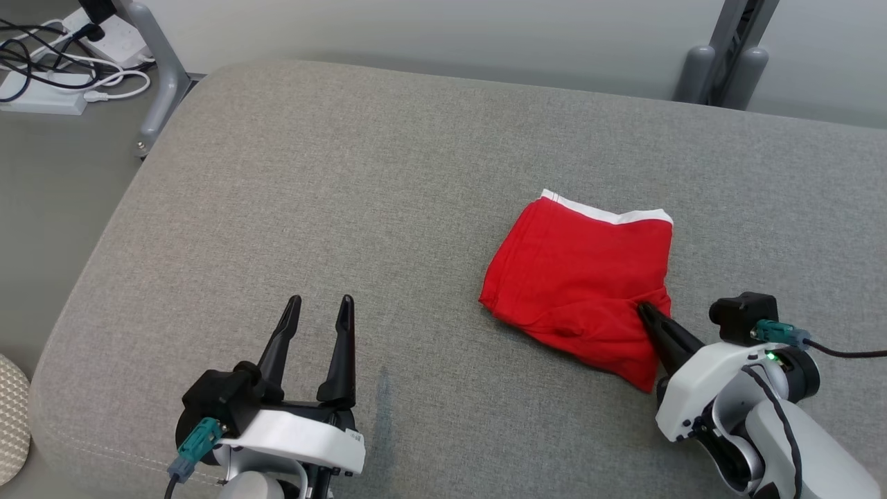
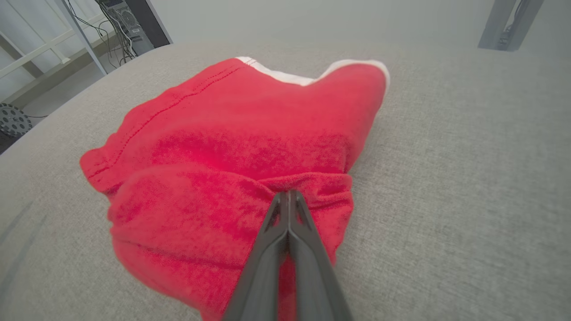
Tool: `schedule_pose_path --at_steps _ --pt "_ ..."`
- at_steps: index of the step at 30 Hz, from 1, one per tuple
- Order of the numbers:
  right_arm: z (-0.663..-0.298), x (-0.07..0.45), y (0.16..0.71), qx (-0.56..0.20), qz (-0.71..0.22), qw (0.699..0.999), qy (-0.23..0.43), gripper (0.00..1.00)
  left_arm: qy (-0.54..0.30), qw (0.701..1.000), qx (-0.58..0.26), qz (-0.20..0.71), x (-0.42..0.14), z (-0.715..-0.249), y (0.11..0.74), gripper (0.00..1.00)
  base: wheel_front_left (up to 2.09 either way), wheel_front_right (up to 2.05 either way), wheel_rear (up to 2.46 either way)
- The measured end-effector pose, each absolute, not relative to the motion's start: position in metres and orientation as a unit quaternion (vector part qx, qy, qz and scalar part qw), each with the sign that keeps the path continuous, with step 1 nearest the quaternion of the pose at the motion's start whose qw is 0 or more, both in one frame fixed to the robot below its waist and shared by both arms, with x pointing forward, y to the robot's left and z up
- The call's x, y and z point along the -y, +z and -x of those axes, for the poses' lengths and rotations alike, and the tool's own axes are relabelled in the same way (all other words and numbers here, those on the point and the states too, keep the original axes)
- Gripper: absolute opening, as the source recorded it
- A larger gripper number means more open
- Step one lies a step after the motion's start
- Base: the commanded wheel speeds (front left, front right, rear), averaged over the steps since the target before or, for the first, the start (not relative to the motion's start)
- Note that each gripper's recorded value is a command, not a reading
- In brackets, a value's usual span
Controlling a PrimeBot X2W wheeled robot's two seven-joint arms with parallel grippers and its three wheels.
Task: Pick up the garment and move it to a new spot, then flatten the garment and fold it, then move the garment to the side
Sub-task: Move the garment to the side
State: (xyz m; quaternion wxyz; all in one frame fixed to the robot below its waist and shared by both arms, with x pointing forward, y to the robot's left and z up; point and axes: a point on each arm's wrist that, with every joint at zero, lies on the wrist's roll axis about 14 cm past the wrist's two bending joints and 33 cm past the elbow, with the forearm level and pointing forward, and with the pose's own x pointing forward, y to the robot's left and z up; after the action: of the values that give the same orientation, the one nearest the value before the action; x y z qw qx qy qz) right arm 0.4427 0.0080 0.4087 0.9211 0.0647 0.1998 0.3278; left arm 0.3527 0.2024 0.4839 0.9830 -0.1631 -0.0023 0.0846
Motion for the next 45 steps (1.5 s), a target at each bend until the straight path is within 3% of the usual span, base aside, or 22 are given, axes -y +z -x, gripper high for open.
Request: schedule_pose_path --at_steps 20,26,36,45 --pt "-0.378 -0.007 0.374 -0.305 -0.068 0.882 0.352 0.0 0.068 0.983 0.007 0.168 -0.191 -0.355 0.488 1.0 0.0 0.0 0.0" --pt "-0.372 -0.005 0.377 -0.304 -0.053 0.88 0.362 0.0 0.07 0.983 0.005 0.168 -0.192 -0.351 0.487 1.0 0.0 0.0 0.0" --pt "-0.448 0.019 0.432 -0.208 -0.058 0.928 0.304 0.0 0.078 0.982 0.003 0.169 -0.196 -0.345 0.485 1.0 0.0 0.0 0.0" --pt "-0.472 -0.003 0.416 -0.264 -0.056 0.913 0.305 0.0 0.089 0.981 -0.002 0.173 -0.201 -0.345 0.482 1.0 0.0 0.0 0.0"
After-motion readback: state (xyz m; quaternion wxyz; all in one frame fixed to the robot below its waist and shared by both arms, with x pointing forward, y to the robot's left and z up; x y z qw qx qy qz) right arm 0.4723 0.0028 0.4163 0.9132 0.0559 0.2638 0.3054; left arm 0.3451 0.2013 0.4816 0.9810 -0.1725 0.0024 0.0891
